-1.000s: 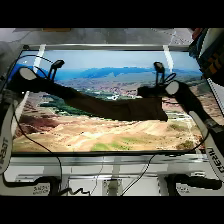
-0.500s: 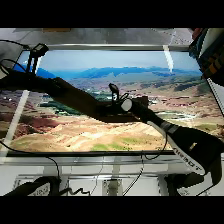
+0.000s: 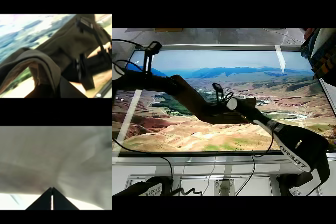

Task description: Fold the clothes and pants, and hang the long-sleeved shirts on hangers.

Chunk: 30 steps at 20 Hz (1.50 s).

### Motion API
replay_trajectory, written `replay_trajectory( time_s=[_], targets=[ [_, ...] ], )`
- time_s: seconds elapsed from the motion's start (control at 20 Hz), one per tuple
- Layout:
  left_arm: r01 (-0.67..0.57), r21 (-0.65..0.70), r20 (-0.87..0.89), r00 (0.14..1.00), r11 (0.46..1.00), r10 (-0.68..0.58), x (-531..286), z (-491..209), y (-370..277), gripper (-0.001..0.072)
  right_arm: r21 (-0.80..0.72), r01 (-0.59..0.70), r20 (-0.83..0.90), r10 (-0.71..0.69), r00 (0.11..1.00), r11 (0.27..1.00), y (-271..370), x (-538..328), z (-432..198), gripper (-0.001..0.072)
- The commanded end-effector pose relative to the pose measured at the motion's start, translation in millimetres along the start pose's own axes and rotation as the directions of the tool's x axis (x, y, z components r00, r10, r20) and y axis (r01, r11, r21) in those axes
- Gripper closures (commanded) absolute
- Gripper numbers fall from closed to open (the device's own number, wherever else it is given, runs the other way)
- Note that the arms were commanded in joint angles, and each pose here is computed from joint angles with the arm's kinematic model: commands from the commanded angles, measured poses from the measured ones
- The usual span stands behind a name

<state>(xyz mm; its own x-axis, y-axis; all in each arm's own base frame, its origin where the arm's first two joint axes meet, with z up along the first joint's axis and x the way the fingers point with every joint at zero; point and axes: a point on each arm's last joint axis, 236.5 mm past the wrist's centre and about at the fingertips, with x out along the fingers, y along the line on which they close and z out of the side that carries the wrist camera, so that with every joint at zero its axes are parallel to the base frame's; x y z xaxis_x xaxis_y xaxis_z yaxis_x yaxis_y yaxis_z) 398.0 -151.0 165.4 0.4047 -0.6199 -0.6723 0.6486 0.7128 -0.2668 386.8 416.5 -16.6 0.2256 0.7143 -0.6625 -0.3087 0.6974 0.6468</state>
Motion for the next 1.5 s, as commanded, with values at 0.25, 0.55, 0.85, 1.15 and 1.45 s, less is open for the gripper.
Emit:
replay_trajectory(
  time_s=[0.25,0.55,0.85,1.15,1.45],
  targets=[
    [0.311,-0.087,0.077,0.949,0.946,-0.305,169.3,27.0,-117.3,0.0698,0.0,0.283,0.143,-0.28,0.949,0.959,-121.3,-196.3,83.8,0.0701],
    [0.295,-0.027,0.084,0.953,0.955,-0.291,264.9,1.1,-205.0,0.0531,0.145,0.465,0.236,-0.487,0.841,0.873,-190.5,-347.1,84.0,0.07],
    [0.339,-0.027,0.048,0.94,0.94,-0.338,240.4,2.9,-201.7,-0.0002,0.212,0.602,0.154,-0.634,0.758,0.77,-273.6,-407.5,53.8,0.0591],
    [0.334,-0.09,0.033,0.942,0.938,-0.333,202.0,10.5,-140.7,-0.0001,0.126,0.224,0.009,-0.226,0.974,0.967,-261.9,-325.1,-13.1,0.0542],
    [0.306,-0.134,0.043,0.952,0.943,-0.303,192.1,12.2,-104.4,0.0,0.218,0.217,-0.067,-0.207,0.976,0.952,-264.9,-220.1,-57.1,0.0003]
  ],
)
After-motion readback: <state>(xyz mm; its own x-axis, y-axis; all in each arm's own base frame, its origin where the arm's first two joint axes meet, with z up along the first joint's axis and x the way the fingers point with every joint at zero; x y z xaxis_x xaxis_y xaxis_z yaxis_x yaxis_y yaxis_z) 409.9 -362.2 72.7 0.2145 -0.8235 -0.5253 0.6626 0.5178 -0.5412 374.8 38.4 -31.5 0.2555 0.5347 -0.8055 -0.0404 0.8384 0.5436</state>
